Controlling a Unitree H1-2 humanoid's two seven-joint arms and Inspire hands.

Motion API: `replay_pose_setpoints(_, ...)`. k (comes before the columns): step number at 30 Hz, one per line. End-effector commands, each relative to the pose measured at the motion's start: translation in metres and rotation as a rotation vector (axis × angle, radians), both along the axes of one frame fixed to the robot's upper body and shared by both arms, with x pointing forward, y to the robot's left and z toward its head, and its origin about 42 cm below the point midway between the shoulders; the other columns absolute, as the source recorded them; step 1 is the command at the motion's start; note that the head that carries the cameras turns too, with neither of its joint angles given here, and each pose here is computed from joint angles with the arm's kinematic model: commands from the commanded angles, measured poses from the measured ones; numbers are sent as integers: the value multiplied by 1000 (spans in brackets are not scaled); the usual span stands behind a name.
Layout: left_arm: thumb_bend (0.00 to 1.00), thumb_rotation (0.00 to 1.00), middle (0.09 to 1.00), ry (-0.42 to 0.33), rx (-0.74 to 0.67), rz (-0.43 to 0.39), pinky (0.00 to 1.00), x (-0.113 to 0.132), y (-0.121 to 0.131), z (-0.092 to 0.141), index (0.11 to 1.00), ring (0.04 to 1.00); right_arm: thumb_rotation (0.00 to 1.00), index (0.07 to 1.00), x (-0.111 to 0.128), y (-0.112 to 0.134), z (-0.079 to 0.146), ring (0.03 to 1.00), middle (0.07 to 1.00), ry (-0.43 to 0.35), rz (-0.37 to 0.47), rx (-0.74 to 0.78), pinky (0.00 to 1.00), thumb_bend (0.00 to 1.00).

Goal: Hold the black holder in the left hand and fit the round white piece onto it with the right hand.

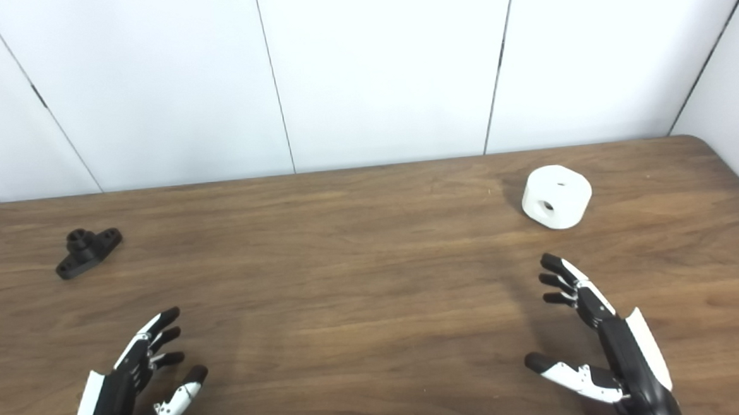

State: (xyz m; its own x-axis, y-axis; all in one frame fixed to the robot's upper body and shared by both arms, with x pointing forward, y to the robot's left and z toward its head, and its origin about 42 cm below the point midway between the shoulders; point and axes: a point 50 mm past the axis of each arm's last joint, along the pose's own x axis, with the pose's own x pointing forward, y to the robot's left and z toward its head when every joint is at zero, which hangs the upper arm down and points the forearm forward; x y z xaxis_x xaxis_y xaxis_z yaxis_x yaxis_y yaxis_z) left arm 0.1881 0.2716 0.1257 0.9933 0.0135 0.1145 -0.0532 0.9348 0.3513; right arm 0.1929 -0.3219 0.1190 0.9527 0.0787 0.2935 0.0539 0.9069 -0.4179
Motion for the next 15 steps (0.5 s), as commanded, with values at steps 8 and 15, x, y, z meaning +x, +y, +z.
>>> replay_pose_setpoints(8, 456, 164, 918, -68, 19, 0, 746, 4, 2, 8, 886, 875, 599, 887, -4, 8, -19, 842, 897, 36, -15, 46, 738, 703)
replay_pose_setpoints(15, 481, 138, 929, -89, -3, 14, 770, 5, 1, 7, 880, 885, 595, 884, -3, 7, -20, 840, 895, 40, -19, 43, 738, 702)
